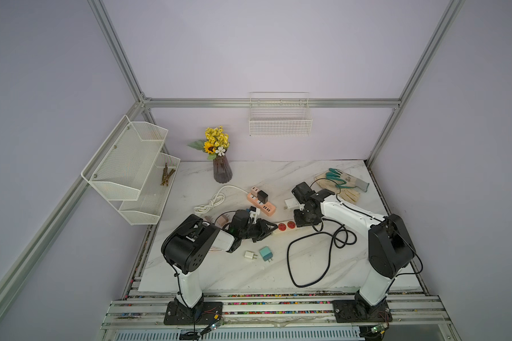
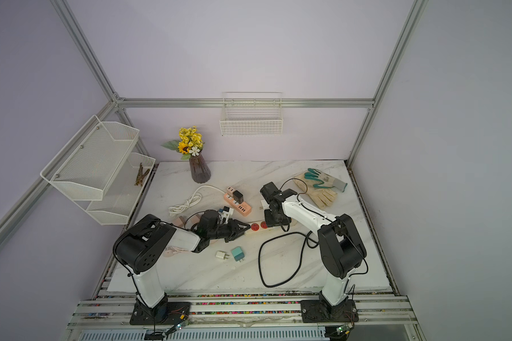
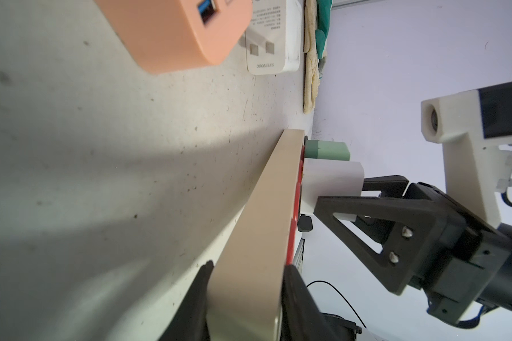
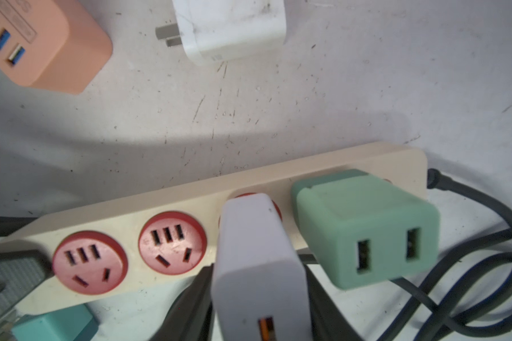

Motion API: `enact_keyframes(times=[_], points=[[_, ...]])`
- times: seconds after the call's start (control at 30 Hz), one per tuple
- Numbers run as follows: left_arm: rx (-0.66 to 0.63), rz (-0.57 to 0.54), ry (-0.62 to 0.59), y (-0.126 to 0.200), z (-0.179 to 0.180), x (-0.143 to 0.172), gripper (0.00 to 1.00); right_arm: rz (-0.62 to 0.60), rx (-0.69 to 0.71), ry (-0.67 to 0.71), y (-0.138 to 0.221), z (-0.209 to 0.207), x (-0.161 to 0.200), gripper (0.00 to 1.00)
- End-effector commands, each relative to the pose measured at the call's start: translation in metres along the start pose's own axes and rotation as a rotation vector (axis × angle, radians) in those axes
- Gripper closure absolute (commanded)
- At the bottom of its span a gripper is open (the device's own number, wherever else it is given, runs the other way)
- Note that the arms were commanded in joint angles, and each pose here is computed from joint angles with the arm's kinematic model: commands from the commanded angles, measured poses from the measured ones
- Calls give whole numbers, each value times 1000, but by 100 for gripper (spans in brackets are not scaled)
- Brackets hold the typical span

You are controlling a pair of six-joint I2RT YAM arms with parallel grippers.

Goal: Pull the plug off the socket
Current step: Remove the plug from the socket.

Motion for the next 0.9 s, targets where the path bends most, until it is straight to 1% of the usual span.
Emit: enact_keyframes(times=[0.0,0.03,0.1,0.13,0.17,0.27,0.43,0.53,0.7,0.8,0.87], points=[[-196,-28,69,3,42,7,84,-46,-39,14,-7,9,-9,75],[-176,-26,66,2,37,7,78,-46,-40,14,-7,8,-8,86],[-136,-24,64,1,29,7,66,-56,-49,12,-4,8,-7,98],[-111,-19,66,0,25,8,58,-62,-56,13,-2,9,-7,100],[-87,-15,68,-1,21,9,54,-69,-66,11,-1,10,-7,100],[-36,9,74,-6,16,13,45,-87,-101,10,4,13,-9,100],[55,25,98,-12,14,18,45,-96,-177,8,6,21,-10,100],[97,19,112,-12,14,18,49,-100,-218,9,7,23,-9,100],[137,-22,98,-9,10,12,54,-101,-280,16,8,20,-4,100],[157,-49,88,-6,8,9,53,-107,-312,1,11,13,2,100],[171,-78,80,-4,6,5,49,-118,-326,-4,13,8,4,100]])
Point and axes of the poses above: each gripper's point midway between its finger pads, its own y axis back along the fingers, its own z axis along the line the jaws close on, x = y × z, the point moved 5 cm from there along y, back along the fingers, and after that the axes turned 11 degrees about y, right-handed, at the moved point
